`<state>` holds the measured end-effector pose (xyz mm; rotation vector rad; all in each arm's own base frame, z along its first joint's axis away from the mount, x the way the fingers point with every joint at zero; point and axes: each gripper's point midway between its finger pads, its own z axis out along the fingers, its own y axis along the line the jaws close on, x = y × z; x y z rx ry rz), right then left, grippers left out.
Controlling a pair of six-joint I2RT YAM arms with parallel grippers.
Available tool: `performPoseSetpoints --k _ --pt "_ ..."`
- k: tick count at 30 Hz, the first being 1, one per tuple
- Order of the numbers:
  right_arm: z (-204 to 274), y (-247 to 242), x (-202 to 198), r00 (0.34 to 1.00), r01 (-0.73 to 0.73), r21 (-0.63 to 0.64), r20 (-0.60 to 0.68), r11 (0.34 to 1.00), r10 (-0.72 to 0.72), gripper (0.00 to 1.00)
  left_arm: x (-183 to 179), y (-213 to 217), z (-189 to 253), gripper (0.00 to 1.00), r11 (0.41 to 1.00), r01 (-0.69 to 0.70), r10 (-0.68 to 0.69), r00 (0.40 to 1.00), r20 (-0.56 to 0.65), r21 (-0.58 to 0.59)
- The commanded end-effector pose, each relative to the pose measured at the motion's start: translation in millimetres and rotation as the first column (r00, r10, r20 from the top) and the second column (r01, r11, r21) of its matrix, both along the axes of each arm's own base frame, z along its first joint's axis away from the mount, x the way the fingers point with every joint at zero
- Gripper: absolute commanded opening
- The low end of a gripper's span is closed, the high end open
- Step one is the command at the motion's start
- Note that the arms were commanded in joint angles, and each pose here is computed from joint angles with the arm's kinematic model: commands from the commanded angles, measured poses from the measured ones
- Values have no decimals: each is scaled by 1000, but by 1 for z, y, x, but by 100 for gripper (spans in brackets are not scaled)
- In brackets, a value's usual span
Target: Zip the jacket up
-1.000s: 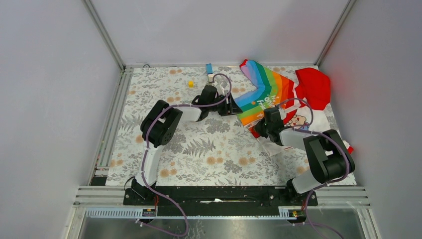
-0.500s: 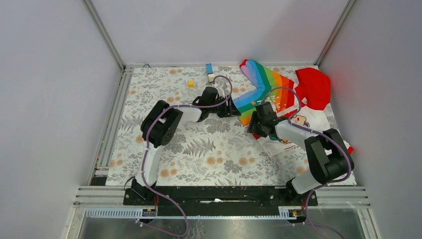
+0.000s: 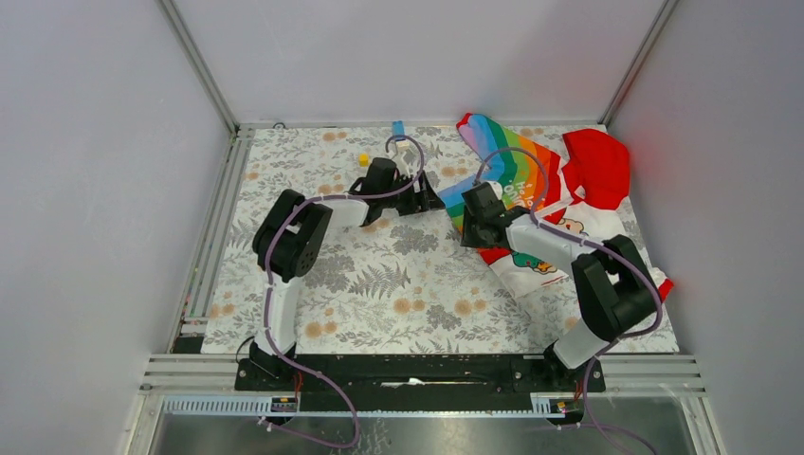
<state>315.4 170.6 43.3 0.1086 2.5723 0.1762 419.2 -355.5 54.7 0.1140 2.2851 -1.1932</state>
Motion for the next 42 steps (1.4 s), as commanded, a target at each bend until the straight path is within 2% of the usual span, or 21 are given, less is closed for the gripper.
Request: performPoseSetpoints --k 1,8,14,25,30,35,42 --pt "2 4 11 1000 -29 -62 6 998 30 39 10 4 33 77 1000 -14 16 995 101 -20" --pt "-7 8 16 999 -42 -87 -11 995 41 37 12 8 34 81 999 -21 24 995 97 -24" --pt "-23 8 12 998 -49 -109 -42 993 45 31 14 11 33 81 999 -31 33 995 92 -26" --pt "-50 -1 6 996 -48 -202 -78 978 33 29 15 15 31 81 999 -38 40 996 83 -31" --pt "-57 -4 5 996 -52 -233 -85 971 32 18 16 17 30 81 999 -42 45 996 80 -33" --pt "-40 4 13 998 -46 -199 -44 979 38 2 17 18 29 81 998 -46 48 996 76 -35" --pt "0 12 17 999 -50 -146 -1 988 50 0 17 19 30 81 998 -46 49 996 75 -37"
